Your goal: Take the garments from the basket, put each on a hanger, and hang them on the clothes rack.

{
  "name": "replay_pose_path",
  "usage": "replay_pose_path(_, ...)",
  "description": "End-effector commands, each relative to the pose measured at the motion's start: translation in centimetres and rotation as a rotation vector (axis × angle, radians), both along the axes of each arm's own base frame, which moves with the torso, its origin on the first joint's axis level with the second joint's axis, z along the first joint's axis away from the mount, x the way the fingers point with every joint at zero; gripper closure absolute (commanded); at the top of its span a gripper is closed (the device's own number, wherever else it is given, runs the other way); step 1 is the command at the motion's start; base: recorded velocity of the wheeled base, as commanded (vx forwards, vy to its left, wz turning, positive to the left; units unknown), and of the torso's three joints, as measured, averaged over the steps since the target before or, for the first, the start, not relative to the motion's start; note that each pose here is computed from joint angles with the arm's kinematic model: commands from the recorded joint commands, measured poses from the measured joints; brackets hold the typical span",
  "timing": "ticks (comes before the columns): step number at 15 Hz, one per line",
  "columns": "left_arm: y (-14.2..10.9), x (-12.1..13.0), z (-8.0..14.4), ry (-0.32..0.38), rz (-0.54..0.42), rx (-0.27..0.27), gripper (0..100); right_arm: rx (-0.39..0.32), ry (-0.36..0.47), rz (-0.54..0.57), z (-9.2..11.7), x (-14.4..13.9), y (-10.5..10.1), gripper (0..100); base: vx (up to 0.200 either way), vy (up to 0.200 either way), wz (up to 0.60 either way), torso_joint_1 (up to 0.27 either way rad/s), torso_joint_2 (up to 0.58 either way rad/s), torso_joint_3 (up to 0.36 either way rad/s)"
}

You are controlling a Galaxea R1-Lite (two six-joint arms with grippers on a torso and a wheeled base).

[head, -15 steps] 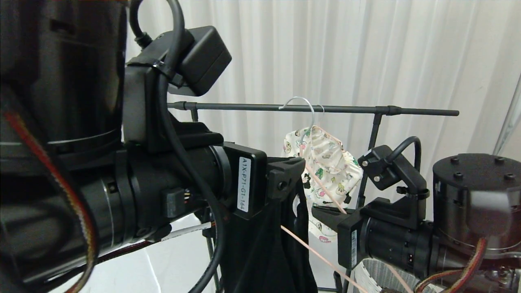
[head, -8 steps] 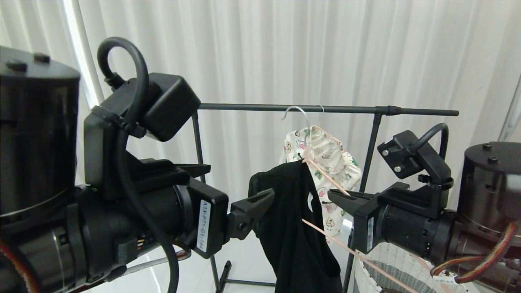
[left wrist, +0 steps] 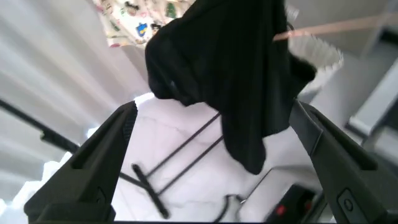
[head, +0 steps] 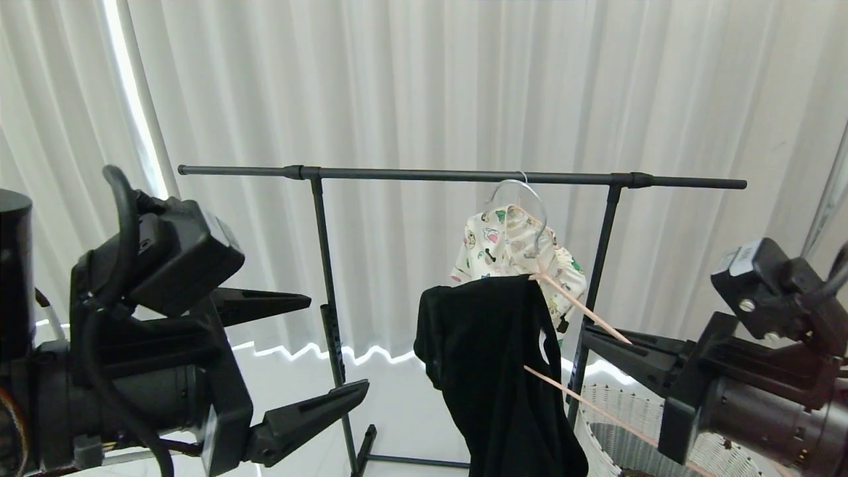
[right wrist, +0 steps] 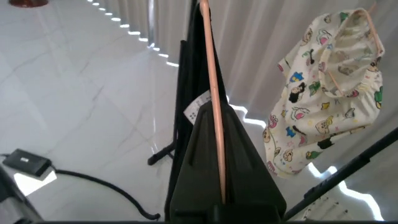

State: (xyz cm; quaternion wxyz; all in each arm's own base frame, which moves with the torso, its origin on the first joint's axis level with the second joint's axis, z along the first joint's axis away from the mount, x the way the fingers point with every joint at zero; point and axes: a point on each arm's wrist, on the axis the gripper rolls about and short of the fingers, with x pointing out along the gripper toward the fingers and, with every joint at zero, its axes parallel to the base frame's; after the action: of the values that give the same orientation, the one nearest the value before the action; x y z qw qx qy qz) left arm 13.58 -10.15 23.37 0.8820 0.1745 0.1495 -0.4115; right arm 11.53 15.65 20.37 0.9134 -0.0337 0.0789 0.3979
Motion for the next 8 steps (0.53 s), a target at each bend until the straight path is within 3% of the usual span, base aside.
replay_pose_path(1,1.8,-0.2,-1.2,-0.026,-0.014,0.042,0,0.008,-0.051,0.065,-0.3,-2.2,-2.8,100,0.000,0.000,0.00,0.000,0.00,0.000)
replay_pose_path(4,0.9,0.0,-2.0,-0.012,-0.157,0.058,0,-0.013,-0.092,0.153,-1.2,-3.8,-4.5,100,0.000,0.000,0.00,0.000,0.00,0.000)
replay_pose_path(8,-1.8,0.4,-2.8,-0.004,-0.359,0.068,0,-0.034,-0.126,0.286,-1.9,-4.8,-5.1,100,0.000,0.000,0.00,0.000,0.00,0.000)
